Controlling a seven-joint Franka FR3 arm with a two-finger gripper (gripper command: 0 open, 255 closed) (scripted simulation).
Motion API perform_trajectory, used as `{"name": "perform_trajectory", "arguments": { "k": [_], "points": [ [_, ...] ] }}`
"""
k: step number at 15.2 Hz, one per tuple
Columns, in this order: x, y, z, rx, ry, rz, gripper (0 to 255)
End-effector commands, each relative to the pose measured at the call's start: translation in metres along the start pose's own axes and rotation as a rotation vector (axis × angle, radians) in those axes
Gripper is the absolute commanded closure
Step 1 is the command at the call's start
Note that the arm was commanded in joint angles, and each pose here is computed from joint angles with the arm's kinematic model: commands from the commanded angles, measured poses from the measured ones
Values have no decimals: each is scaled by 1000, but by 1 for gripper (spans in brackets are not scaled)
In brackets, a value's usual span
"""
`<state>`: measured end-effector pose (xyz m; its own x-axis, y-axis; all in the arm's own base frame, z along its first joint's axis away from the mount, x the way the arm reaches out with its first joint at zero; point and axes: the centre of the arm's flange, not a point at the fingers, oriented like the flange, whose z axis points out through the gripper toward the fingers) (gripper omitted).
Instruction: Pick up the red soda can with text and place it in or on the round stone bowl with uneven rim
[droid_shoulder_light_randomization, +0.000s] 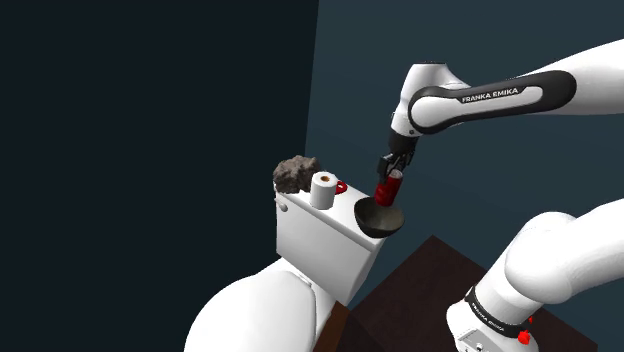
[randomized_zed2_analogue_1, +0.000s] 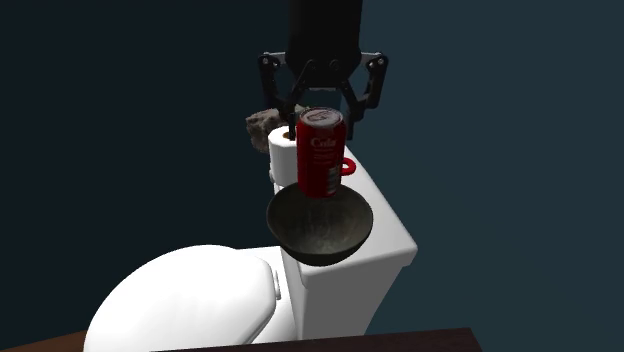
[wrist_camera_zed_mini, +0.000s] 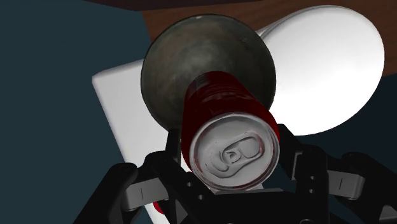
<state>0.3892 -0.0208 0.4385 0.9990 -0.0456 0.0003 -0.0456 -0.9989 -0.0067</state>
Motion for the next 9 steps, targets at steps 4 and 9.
{"name": "perform_trajectory", "arguments": {
  "k": [4,9],
  "points": [
    [1,0,26,0,1,0,255],
    [1,0,50,0,1,0,255]
  ]
}}
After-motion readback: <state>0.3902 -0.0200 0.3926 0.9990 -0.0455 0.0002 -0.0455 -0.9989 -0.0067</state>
